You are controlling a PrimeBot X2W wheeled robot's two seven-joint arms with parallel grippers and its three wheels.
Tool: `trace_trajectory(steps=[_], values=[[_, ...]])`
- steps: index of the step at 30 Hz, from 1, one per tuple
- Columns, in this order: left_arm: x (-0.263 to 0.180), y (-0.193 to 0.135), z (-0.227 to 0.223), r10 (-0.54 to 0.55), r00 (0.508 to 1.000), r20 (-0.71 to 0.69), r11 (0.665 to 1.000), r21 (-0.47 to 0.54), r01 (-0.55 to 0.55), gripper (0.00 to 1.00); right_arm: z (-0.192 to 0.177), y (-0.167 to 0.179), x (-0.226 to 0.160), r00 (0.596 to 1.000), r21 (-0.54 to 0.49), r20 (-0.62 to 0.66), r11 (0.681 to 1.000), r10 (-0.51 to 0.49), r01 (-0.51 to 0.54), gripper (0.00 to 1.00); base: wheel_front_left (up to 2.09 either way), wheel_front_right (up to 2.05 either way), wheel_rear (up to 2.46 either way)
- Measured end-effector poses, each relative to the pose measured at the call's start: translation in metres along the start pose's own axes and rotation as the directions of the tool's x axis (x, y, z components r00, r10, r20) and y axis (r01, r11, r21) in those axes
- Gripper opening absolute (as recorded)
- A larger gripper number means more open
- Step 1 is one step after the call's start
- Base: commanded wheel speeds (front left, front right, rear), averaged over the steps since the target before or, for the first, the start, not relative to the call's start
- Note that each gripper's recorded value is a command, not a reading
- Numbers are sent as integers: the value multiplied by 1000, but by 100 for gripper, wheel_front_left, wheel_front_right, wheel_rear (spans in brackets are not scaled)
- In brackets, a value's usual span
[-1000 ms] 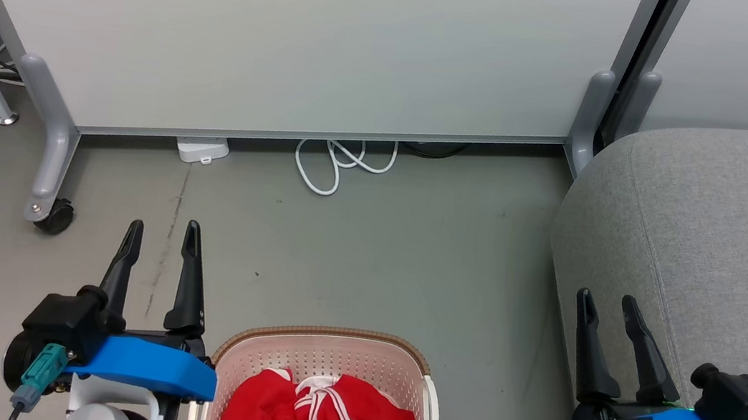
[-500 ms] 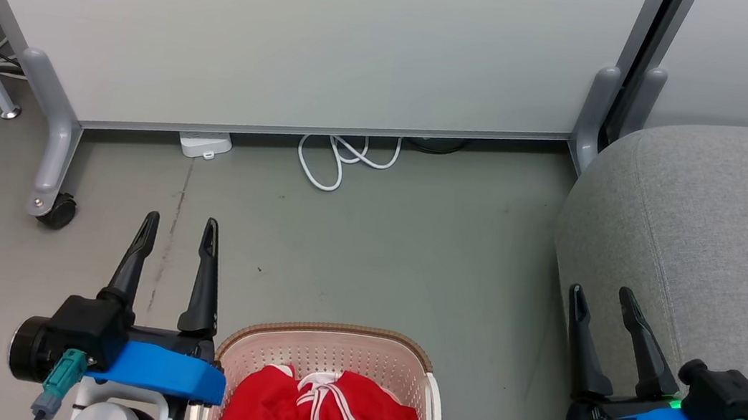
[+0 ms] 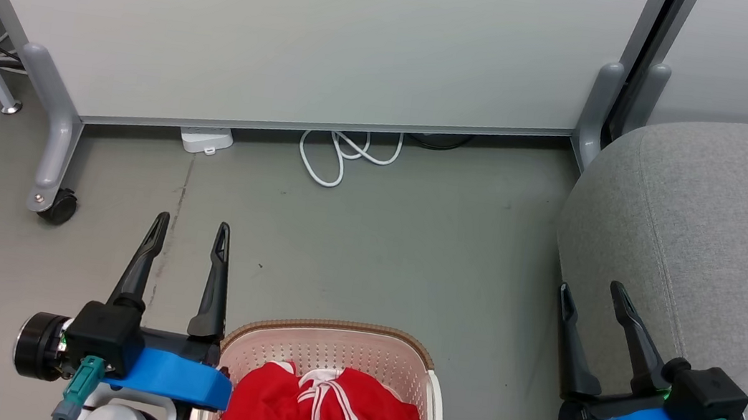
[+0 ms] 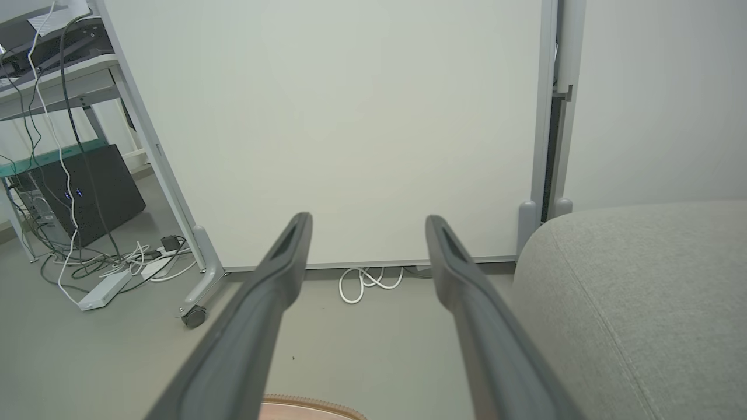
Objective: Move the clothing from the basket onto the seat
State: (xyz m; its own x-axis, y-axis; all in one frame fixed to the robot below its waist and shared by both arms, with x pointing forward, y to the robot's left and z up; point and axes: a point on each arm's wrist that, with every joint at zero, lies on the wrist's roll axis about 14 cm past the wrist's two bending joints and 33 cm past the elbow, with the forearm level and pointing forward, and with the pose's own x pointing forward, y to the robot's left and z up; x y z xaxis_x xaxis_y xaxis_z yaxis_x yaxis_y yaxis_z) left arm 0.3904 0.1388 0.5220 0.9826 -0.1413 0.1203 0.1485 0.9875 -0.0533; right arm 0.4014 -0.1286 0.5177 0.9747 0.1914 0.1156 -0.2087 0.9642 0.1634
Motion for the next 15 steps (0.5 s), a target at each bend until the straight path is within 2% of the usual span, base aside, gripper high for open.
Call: trace_trajectory(steps=[15], values=[[-1,2,-7,-9,1000,-14,1000,8,9,100,0,6,1,1000,-46,5,999,25,-24,100,0,0,0]])
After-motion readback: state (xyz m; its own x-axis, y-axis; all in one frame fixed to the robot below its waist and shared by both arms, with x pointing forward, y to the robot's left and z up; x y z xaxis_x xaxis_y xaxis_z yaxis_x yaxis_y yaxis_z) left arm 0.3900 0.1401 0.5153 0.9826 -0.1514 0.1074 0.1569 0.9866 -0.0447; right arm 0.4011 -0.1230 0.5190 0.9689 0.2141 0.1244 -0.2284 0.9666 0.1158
